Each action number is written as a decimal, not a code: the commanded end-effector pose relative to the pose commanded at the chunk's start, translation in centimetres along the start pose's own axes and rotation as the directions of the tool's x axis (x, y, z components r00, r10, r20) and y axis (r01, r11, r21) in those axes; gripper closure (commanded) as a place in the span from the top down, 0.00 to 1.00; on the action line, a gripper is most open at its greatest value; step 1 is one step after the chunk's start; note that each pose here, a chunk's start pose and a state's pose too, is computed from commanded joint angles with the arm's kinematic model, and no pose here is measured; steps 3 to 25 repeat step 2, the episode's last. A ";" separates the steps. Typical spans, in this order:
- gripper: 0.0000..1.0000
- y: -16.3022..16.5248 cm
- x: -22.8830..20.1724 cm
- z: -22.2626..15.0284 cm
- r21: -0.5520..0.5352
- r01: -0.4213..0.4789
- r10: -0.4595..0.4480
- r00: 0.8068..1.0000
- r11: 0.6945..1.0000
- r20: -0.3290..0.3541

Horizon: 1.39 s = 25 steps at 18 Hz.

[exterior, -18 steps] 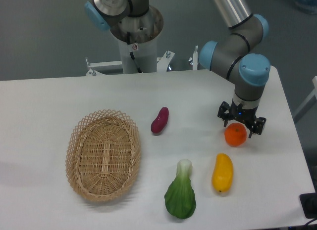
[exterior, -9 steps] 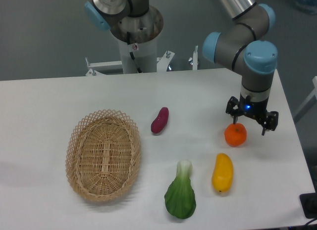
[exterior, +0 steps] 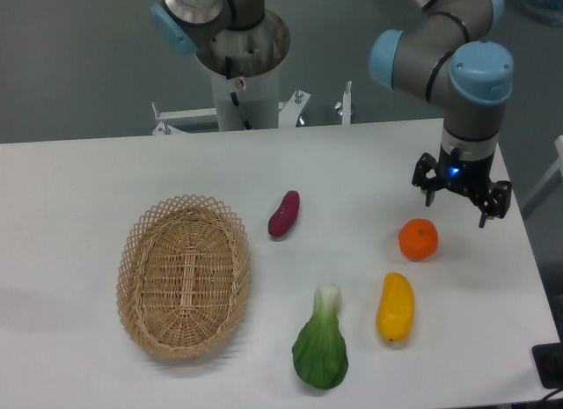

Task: Place the orange on the table
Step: 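Lift the open gripper up and away from the orange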

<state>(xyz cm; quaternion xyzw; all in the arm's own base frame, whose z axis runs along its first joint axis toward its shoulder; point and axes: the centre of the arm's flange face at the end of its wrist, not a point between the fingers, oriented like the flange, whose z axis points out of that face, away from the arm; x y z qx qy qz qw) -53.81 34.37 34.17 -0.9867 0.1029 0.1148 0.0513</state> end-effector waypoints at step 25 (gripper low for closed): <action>1.00 0.0 0.1 -0.1 0.000 0.000 0.000 1.000 1.000 0.002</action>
